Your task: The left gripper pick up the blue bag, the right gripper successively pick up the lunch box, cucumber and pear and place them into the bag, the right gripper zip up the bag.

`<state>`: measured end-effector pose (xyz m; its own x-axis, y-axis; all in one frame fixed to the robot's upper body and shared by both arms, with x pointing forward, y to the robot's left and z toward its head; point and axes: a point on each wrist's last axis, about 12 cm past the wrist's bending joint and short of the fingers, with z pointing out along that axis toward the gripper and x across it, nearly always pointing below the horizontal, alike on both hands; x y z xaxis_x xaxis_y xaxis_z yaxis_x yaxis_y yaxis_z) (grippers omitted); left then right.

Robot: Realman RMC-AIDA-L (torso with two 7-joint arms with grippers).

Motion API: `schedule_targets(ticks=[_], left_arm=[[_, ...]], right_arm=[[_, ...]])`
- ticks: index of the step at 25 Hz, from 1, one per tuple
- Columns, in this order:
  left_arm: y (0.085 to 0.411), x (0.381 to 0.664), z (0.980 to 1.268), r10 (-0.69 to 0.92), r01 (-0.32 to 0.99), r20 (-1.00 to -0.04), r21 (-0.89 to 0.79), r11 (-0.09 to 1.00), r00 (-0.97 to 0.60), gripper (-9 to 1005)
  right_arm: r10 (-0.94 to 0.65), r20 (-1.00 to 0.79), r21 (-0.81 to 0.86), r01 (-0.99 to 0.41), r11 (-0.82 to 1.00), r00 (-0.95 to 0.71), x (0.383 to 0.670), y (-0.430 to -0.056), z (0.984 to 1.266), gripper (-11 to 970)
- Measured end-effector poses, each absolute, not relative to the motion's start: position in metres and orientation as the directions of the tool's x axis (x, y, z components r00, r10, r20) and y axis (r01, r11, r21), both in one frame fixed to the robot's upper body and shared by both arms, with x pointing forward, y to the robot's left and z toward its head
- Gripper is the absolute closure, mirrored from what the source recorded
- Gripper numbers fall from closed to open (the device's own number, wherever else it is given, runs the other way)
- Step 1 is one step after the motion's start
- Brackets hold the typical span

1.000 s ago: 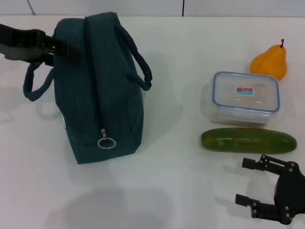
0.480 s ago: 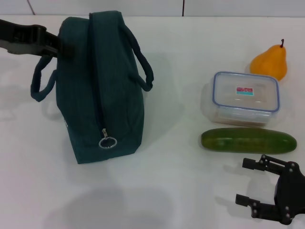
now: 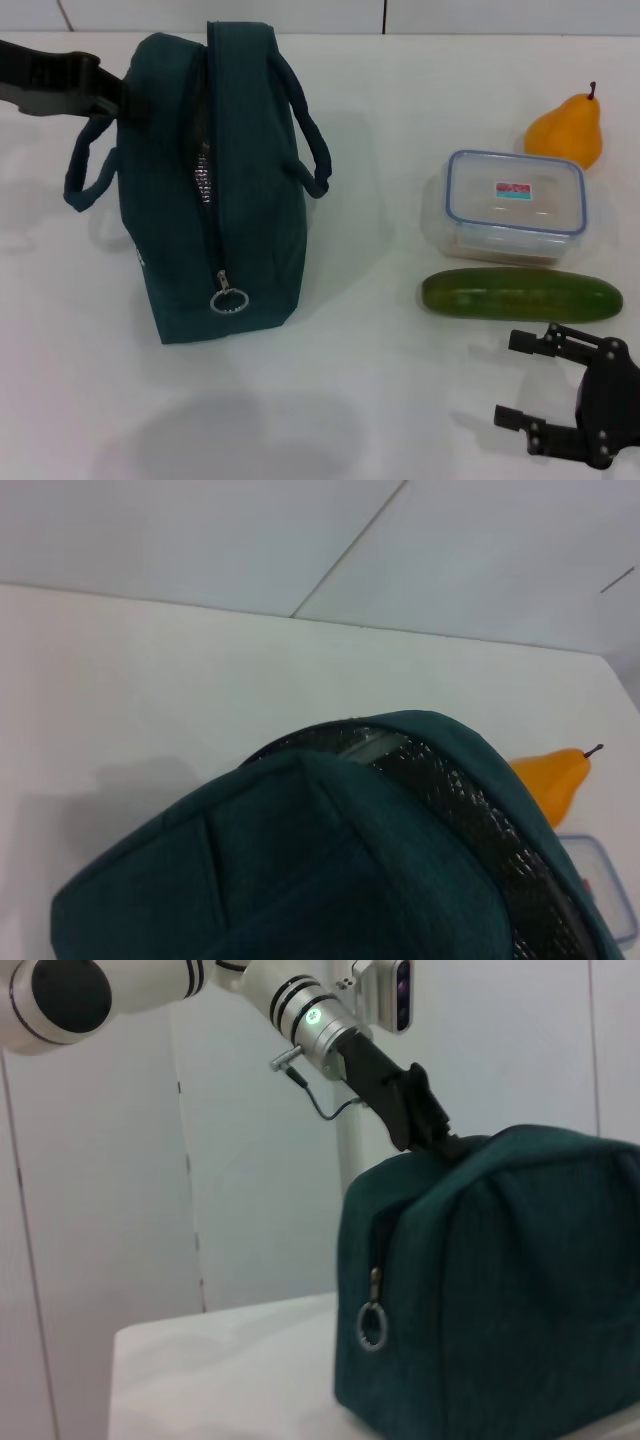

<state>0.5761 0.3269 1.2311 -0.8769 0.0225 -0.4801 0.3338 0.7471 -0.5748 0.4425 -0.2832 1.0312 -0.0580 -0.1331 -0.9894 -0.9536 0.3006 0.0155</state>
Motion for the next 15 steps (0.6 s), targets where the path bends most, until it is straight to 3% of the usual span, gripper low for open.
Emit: schedule_targets(ticks=[5,10,15], left_arm=[[0.327,0.574,1.237,0.003,0.340,-0.458,-0.655,0.674,-0.889,948],[0.325,0.573,1.242,0.000,0.355,-0.456,-0.691,0.629,-0.890,950],[0.323,0.575,1.243,0.004,0.358,-0.454,-0.696,0.622,-0.891,950]], right_arm=[[-0.019,-0.997,0.061,-0.928,0.367,-0.073,0.442,-0.284,1.036,208],[0.335,-0.933,0.292,-0.828,0.479,-0.135,0.436,-0.291,1.047,208],[0.611,-0.767,0.546,-0.701,0.459,-0.197,0.430,-0.304,1.050,208]])
